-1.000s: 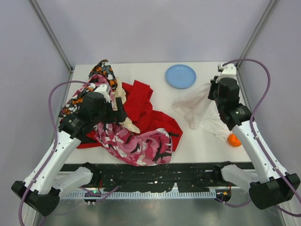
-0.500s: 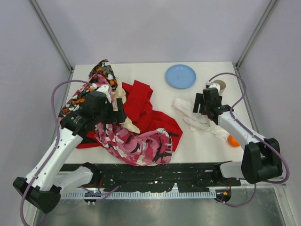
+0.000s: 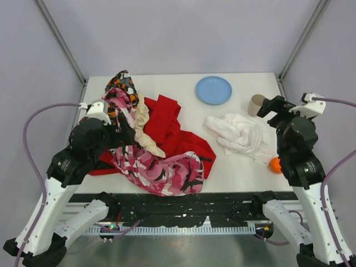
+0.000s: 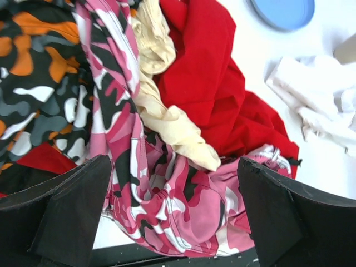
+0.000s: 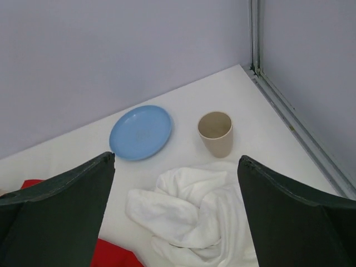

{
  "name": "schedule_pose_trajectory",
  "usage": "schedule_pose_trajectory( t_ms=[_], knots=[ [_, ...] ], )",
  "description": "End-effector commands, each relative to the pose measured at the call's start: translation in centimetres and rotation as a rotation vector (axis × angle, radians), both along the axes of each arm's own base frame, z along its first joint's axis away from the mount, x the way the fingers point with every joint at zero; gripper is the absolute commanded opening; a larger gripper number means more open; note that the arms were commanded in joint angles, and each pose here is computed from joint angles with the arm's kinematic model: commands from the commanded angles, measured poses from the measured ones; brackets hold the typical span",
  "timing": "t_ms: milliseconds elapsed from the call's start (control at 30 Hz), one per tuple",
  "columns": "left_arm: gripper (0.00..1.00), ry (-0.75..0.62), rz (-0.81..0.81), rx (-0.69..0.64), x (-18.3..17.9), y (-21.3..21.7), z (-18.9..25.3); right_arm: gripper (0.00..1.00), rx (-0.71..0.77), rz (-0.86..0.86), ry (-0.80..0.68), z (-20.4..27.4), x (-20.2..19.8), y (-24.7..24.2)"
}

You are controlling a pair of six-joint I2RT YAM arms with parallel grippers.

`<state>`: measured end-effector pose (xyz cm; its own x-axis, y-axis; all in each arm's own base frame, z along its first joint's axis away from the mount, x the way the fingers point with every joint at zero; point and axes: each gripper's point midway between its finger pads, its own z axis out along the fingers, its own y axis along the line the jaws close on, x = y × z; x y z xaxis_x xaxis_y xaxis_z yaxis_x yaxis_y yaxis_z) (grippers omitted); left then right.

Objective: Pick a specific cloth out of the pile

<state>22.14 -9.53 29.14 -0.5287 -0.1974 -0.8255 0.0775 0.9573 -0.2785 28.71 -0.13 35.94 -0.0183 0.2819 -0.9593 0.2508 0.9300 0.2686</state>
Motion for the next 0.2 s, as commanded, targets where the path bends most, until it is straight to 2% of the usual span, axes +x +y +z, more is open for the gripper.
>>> schedule_pose_trajectory(
  t_ms=[0, 167],
  knots=[
    [1.0, -0.152, 0.113, -0.02, 0.8, 2.0, 3.9, 0.95, 0.01, 0.014, -0.003, -1.5, -1.4, -0.1],
    [1.0, -0.228, 0.211, -0.032, 1.7, 3.4, 5.5, 0.95, 0.007, -0.002, -0.042, -1.5, -2.6, -0.7]
  ],
)
